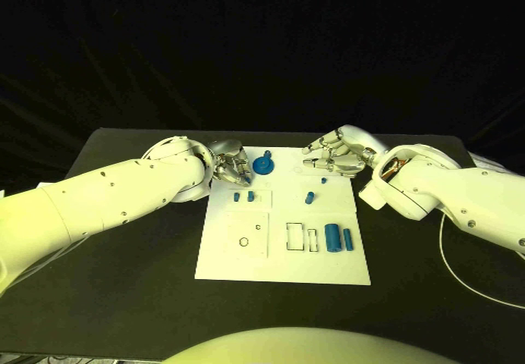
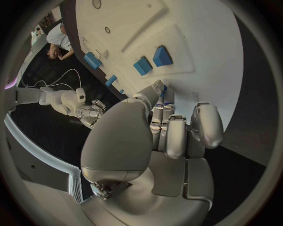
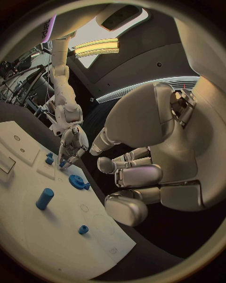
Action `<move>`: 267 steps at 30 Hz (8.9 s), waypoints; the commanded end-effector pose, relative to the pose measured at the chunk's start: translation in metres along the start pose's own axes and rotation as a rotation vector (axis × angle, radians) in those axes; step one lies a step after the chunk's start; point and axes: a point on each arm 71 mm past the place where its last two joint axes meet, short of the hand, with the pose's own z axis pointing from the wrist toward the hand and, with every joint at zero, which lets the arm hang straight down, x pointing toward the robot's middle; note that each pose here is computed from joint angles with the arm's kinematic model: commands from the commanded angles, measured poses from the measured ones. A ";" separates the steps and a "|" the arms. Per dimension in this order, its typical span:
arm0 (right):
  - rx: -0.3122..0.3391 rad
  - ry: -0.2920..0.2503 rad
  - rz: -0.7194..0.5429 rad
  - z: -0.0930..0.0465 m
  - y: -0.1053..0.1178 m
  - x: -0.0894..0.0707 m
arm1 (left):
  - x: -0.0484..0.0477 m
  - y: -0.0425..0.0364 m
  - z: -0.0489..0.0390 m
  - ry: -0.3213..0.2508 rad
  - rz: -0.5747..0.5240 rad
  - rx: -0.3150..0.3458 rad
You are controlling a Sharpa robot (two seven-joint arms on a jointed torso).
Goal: Assemble the parts on the task board
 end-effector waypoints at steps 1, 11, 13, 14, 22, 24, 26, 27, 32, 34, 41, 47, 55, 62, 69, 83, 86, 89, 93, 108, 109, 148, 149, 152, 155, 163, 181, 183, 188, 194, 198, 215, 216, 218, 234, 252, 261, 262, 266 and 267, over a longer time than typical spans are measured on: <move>-0.006 0.014 -0.001 0.000 0.001 0.002 | 0.0056 -0.0011 0.0014 0.039 0.015 -0.006; -0.006 0.014 -0.001 0.000 0.001 0.002 | 0.0075 0.0030 0.0027 0.068 0.023 -0.031; -0.006 0.015 -0.001 0.000 0.001 0.002 | 0.0080 0.0022 0.0029 0.070 0.023 -0.030; -0.006 0.015 -0.001 0.000 0.001 0.002 | 0.0082 0.0018 0.0031 0.070 0.023 -0.029; -0.006 0.015 -0.001 0.000 0.000 0.001 | 0.0086 0.0001 0.0035 0.066 0.022 -0.025; -0.006 0.015 -0.001 0.000 0.000 0.001 | 0.0084 0.0004 0.0033 0.063 0.022 -0.025; -0.005 0.015 -0.001 0.000 0.000 0.001 | 0.0081 0.0006 0.0030 0.060 0.022 -0.025; -0.005 0.015 -0.001 0.000 0.000 0.001 | 0.0079 0.0008 0.0029 0.058 0.021 -0.025; -0.004 0.015 -0.001 0.000 0.000 0.001 | 0.0068 0.0019 0.0018 0.048 0.020 -0.025; -0.004 0.014 -0.001 0.000 0.000 0.001 | 0.0062 0.0026 0.0011 0.042 0.019 -0.024; 0.008 0.005 -0.004 -0.001 -0.005 -0.002 | 0.0042 0.0050 -0.0023 0.028 0.015 -0.023; 0.029 -0.005 -0.008 -0.001 -0.010 -0.006 | 0.0011 0.0117 -0.0073 0.022 0.009 -0.036; 0.074 -0.019 -0.075 -0.002 -0.023 -0.014 | -0.0104 0.0222 -0.0185 -0.005 -0.076 -0.039; 0.110 -0.001 -0.331 -0.001 -0.032 -0.020 | -0.0314 0.0333 -0.0331 -0.133 -0.523 0.027; 0.110 0.048 -0.594 0.003 -0.032 -0.016 | -0.0337 0.0299 -0.0462 -0.243 -1.090 0.108; 0.107 0.102 -0.807 0.010 -0.025 -0.003 | -0.0222 0.0186 -0.0647 -0.260 -1.331 0.167; 0.114 0.125 -0.818 0.011 -0.026 0.000 | -0.0222 0.0186 -0.0663 -0.268 -1.340 0.170; 0.112 0.146 -0.827 0.011 -0.025 0.004 | -0.0222 0.0181 -0.0673 -0.271 -1.344 0.176; 0.107 0.173 -0.841 0.011 -0.025 0.009 | -0.0217 0.0160 -0.0679 -0.269 -1.348 0.184; 0.079 0.203 -0.822 0.012 -0.024 0.021 | -0.0202 0.0135 -0.0680 -0.259 -1.353 0.194; 0.077 0.203 -0.820 0.013 -0.024 0.021 | -0.0202 0.0137 -0.0679 -0.259 -1.353 0.194; 0.023 0.112 -0.725 0.017 -0.020 0.029 | -0.0162 0.0134 -0.0639 -0.206 -1.361 0.176; 0.015 0.099 -0.712 0.016 -0.018 0.029 | -0.0162 0.0138 -0.0638 -0.206 -1.361 0.174; 0.004 0.055 -0.653 0.013 -0.015 0.024 | -0.0164 0.0149 -0.0638 -0.206 -1.361 0.171; 0.003 0.025 -0.616 0.011 -0.013 0.019 | -0.0164 0.0155 -0.0637 -0.206 -1.361 0.169; -0.031 0.005 -0.560 0.003 0.004 0.021 | -0.0162 0.0159 -0.0637 -0.205 -1.361 0.168; -0.210 0.161 -0.432 0.003 0.062 0.095 | -0.0141 0.0120 -0.0629 -0.194 -1.363 0.176; -0.217 0.174 -0.431 0.004 0.063 0.102 | -0.0140 0.0115 -0.0628 -0.193 -1.363 0.177; -0.232 0.211 -0.434 0.007 0.063 0.121 | -0.0136 0.0103 -0.0626 -0.191 -1.363 0.178; -0.240 0.254 -0.459 0.009 0.061 0.141 | -0.0127 0.0082 -0.0611 -0.187 -1.364 0.181; -0.238 0.269 -0.470 0.009 0.059 0.149 | -0.0122 0.0079 -0.0605 -0.186 -1.364 0.181; -0.224 0.290 -0.515 0.011 0.055 0.157 | -0.0116 0.0076 -0.0600 -0.182 -1.361 0.182; -0.222 0.287 -0.520 0.011 0.055 0.157 | -0.0116 0.0076 -0.0600 -0.182 -1.361 0.182; -0.221 0.282 -0.529 0.012 0.055 0.157 | -0.0115 0.0075 -0.0600 -0.181 -1.361 0.182; -0.225 0.287 -0.580 0.013 0.060 0.165 | -0.0112 0.0067 -0.0591 -0.178 -1.356 0.185; -0.202 0.275 -0.592 0.014 0.057 0.166 | -0.0112 0.0067 -0.0572 -0.186 -1.346 0.186; -0.217 0.165 -0.583 0.014 0.062 0.159 | -0.0111 0.0069 -0.0562 -0.186 -1.346 0.185; -0.220 0.156 -0.578 0.013 0.062 0.159 | -0.0111 0.0069 -0.0561 -0.186 -1.346 0.185; -0.232 0.125 -0.561 0.010 0.063 0.155 | -0.0112 0.0074 -0.0560 -0.188 -1.345 0.184; -0.236 0.117 -0.555 0.008 0.063 0.153 | -0.0113 0.0077 -0.0561 -0.188 -1.345 0.183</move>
